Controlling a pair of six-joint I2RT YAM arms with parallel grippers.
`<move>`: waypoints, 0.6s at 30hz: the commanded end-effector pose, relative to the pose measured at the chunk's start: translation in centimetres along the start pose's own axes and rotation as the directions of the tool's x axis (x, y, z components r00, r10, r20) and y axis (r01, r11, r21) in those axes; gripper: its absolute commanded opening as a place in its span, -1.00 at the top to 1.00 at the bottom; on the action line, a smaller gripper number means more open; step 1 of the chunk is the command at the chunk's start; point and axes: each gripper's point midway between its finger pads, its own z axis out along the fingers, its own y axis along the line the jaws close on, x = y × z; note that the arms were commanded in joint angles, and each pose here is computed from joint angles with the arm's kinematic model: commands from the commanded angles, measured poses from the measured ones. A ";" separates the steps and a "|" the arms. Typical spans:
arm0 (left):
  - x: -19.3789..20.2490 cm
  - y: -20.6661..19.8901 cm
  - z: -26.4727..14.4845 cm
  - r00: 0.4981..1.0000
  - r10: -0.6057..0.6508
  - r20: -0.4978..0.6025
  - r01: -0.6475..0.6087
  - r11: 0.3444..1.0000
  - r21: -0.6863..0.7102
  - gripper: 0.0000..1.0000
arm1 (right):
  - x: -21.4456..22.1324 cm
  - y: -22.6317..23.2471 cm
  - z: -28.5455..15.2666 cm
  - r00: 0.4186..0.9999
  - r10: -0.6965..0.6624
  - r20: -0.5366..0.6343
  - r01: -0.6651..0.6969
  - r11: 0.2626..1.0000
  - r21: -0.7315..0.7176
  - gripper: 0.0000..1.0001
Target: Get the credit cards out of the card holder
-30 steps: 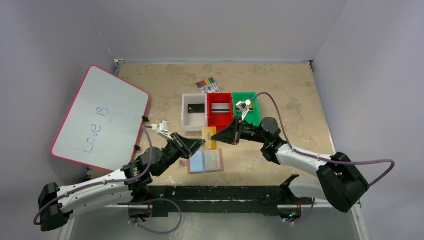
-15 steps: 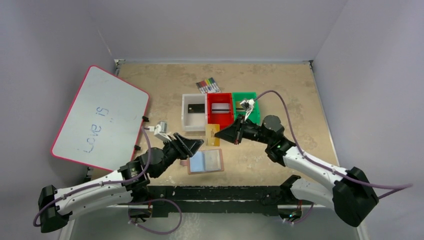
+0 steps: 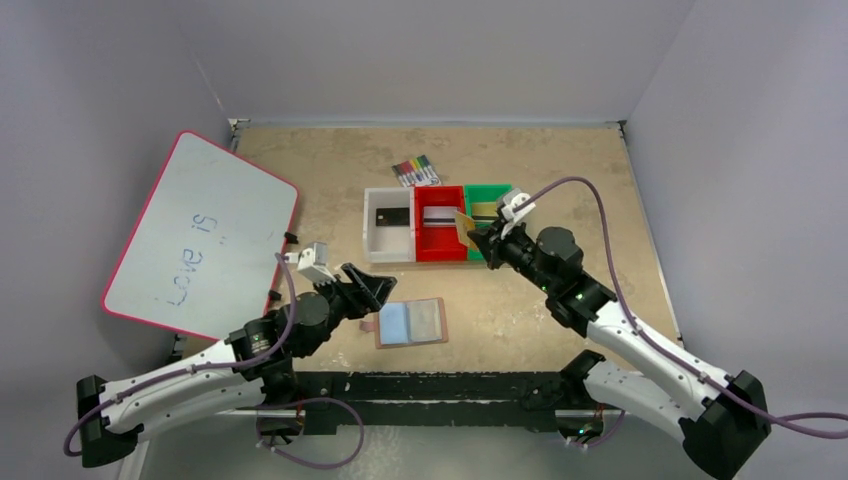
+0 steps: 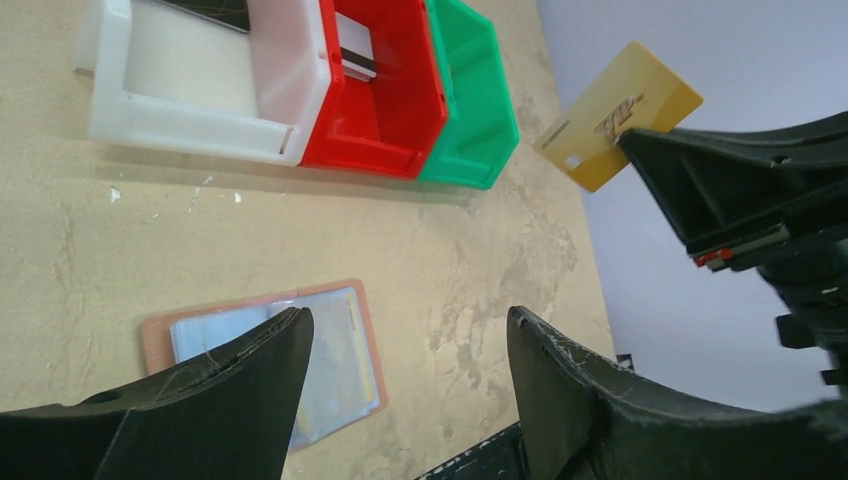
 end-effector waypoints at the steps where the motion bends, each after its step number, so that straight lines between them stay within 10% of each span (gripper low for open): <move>1: -0.6 0.0 0.0 1.000 0.020 0.007 -0.019 0.999 -0.036 -0.42 | -1.7 -5.2 -0.1 0.948 -0.297 -0.113 0.316 0.924 0.217 1.00; 18: -1.4 1.5 -0.9 0.997 0.082 0.001 -0.082 0.990 -0.115 -0.45 | 3.3 -11.0 3.1 0.592 -0.623 -0.511 0.752 0.655 0.074 1.00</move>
